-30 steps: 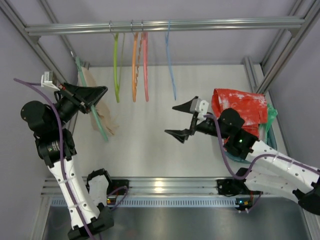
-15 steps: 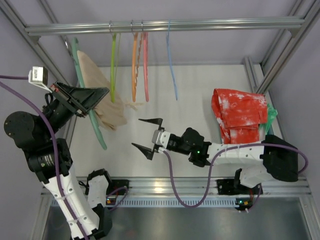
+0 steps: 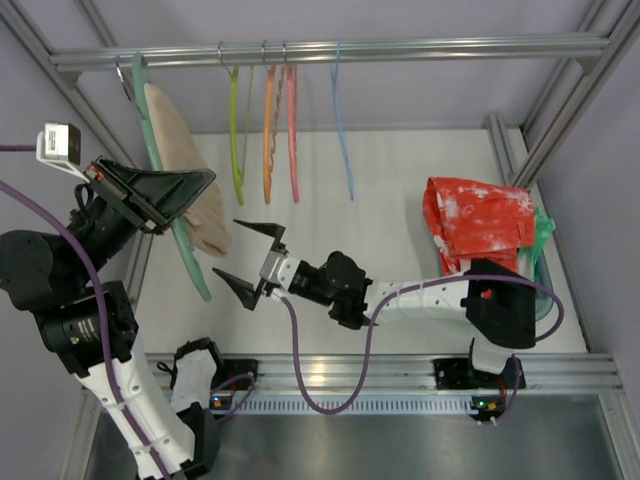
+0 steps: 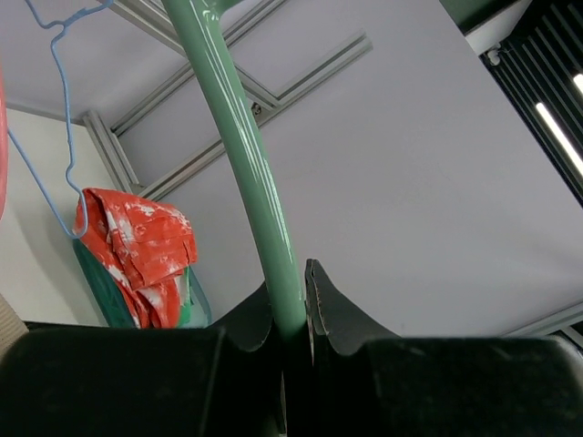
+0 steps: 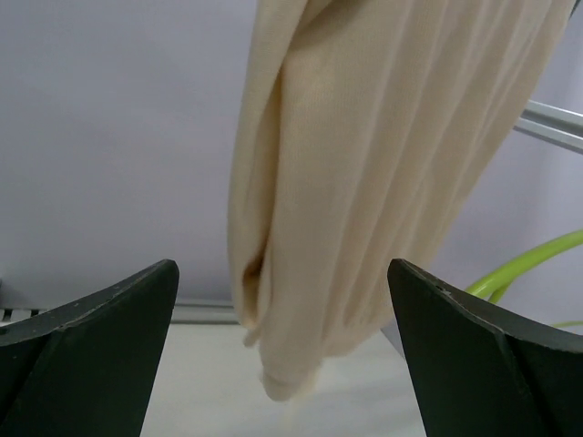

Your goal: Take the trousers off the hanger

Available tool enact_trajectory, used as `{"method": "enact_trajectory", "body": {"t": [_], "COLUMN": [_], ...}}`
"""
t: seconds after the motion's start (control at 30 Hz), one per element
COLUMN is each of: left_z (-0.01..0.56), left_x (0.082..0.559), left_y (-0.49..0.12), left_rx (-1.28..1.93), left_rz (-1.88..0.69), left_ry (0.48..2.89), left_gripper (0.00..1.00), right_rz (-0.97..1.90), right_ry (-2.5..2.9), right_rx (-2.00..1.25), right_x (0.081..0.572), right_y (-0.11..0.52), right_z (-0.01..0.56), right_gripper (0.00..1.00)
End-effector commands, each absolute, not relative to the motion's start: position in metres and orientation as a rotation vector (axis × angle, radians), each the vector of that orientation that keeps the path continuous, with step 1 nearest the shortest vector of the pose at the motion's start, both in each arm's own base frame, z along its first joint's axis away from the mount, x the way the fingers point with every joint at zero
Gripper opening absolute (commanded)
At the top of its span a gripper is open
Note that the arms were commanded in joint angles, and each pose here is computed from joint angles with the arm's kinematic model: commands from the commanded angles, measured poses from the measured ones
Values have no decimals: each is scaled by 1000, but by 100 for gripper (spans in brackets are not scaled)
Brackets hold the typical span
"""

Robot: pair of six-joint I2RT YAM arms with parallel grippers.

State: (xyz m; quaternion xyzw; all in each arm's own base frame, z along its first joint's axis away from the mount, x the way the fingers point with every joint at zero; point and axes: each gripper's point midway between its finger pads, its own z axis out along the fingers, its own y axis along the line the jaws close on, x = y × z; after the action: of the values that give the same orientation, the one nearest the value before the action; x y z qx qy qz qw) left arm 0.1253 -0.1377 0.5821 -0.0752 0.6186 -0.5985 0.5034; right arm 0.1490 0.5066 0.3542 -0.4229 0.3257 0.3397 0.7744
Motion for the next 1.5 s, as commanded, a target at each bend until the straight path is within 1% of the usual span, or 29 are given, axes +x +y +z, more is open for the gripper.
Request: {"method": "enact_trajectory", "body": {"t": [0.0, 0.07, 0.13, 0.2, 0.37, 0.83, 1.0, 1.23, 1.4, 1.47], "left_z": [613, 618, 622, 627, 632, 633, 634, 634, 634, 633], "left_x": [115, 114, 113, 110, 104, 104, 101, 105, 104, 106], "left_y": [-140, -140, -140, -141, -143, -144, -145, -143, -144, -143], "left_rx": [-56, -53, -50, -35, -13, -17, -8, -19, -13, -18], "left_rz": [-1367, -1364, -1367, -1363, -1356, -1360, -1359, -1365, -1362, -1361], "left_ry": [1381, 1367, 1357, 1347, 1335, 1335, 1332, 1336, 1334, 1337], "left_gripper": [0, 0, 0, 0, 0, 0, 0, 0, 0, 0], "right_rz": [763, 734, 701, 662, 599, 555, 518, 485, 447, 435], "right_ry": [628, 619, 593, 616, 601, 563, 546, 512, 528, 533], "right_rx": [-790, -771, -722, -699, -633, -565, -580, -655, -655, -633], "right_x": [138, 142, 147, 161, 181, 200, 215, 212, 229, 237], "right_y": [514, 518, 515, 517, 514, 526, 519, 515, 520, 519], "right_z": [387, 383, 392, 385, 393, 422, 417, 392, 383, 388], "right_gripper": [99, 99, 99, 99, 100, 99, 99, 100, 99, 100]}}
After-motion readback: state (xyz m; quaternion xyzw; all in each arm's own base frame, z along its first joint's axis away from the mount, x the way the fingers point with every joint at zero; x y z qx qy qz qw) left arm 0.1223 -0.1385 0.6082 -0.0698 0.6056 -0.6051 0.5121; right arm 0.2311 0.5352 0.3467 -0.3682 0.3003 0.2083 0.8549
